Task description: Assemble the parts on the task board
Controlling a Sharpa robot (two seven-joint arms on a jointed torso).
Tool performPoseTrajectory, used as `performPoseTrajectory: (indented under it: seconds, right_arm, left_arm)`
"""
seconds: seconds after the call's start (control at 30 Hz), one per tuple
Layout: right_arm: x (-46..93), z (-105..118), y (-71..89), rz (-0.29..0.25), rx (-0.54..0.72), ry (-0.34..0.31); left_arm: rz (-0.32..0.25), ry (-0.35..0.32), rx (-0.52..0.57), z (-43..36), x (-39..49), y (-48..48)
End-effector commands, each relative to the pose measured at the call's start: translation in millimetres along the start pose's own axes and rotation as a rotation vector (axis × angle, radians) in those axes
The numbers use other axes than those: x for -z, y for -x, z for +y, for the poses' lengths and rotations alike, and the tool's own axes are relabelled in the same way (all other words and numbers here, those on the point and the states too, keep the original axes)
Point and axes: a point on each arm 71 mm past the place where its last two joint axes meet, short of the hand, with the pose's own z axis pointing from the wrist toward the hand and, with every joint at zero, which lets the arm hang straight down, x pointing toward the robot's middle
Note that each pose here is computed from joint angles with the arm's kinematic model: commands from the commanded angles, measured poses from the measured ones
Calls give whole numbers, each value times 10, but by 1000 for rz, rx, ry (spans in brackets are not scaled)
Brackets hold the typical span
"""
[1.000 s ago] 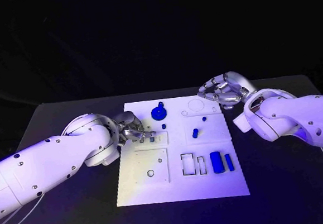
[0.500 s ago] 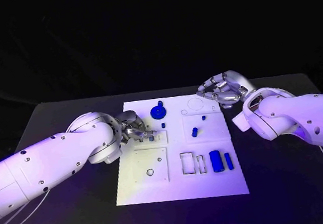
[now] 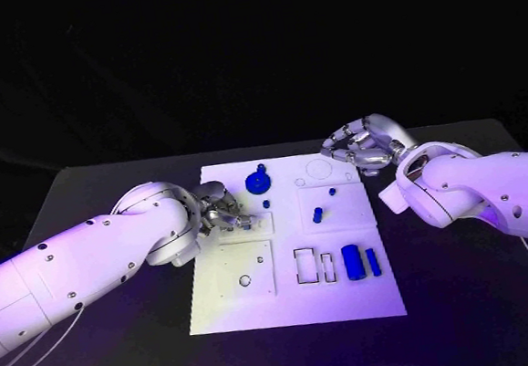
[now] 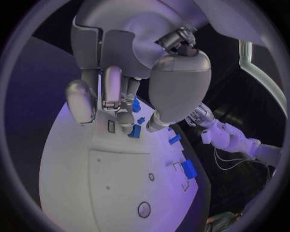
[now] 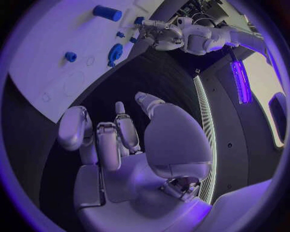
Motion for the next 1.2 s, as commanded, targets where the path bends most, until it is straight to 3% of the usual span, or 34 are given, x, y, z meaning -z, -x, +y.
performPoseTrajectory:
  seconds: [0.03, 1.2]
  right_arm:
    - [1, 7, -16, 15, 4, 9]
    - [4, 1, -11, 14, 4, 8]
  left_arm:
    - [22, -6, -7, -17, -1, -20]
    - [29, -2, -20, -29, -16, -33]
